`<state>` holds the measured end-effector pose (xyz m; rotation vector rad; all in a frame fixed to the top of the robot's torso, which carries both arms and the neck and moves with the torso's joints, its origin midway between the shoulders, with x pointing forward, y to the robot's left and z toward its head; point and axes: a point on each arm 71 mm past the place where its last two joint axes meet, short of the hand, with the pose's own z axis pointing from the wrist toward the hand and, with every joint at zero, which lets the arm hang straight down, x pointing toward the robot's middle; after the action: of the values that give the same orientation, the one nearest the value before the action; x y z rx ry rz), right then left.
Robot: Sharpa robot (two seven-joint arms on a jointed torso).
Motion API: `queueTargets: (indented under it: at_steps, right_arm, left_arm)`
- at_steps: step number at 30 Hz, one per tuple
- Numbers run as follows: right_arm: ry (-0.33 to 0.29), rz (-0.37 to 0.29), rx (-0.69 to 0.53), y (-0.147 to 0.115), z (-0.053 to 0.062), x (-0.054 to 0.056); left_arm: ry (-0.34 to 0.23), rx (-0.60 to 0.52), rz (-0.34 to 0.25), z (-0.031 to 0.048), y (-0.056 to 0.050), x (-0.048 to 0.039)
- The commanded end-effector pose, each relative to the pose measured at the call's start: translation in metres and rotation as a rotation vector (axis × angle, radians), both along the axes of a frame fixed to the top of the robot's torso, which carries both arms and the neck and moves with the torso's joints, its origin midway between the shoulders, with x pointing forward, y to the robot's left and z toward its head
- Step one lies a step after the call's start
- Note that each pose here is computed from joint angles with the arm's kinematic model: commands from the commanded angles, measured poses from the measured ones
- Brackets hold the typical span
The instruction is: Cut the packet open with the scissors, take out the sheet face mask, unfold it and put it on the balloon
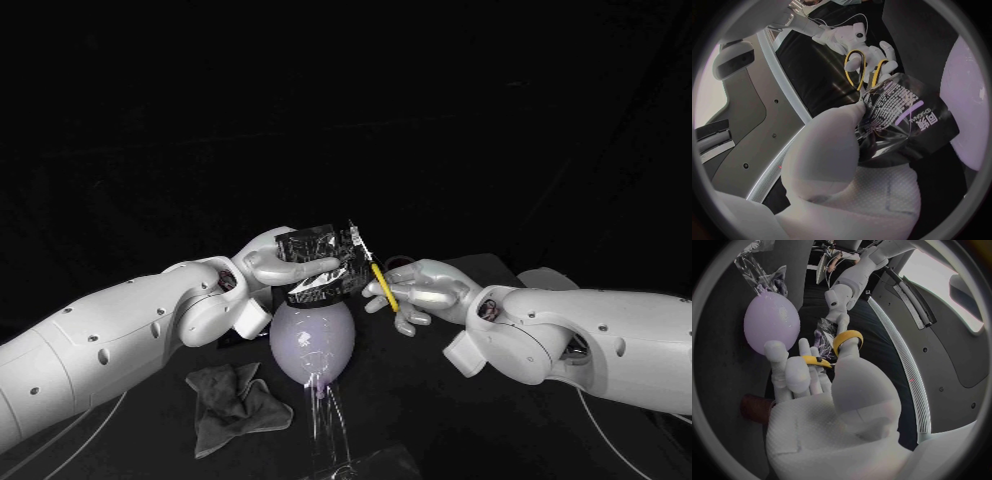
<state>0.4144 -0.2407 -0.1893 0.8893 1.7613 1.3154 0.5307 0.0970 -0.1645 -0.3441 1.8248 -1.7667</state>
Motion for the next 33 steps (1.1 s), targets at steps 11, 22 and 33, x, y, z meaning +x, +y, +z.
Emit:
queueTargets:
  at_steps: [11,22,33]
  right_arm:
    - [-0.057,-0.046,0.033,-0.0028,0.0094,0.0053]
    - [-0.055,-0.053,0.028,-0.0052,0.0093,0.0062]
    - [-0.049,-0.047,0.026,-0.0052,0.0087,0.0075]
  left_arm:
    - [0.001,0.013,-0.039,-0.0016,-0.0043,-0.0039]
    - [-0.001,0.016,-0.028,-0.0022,-0.0015,-0.0017]
    - [0.002,0.021,-0.023,-0.0029,0.0015,-0.0006]
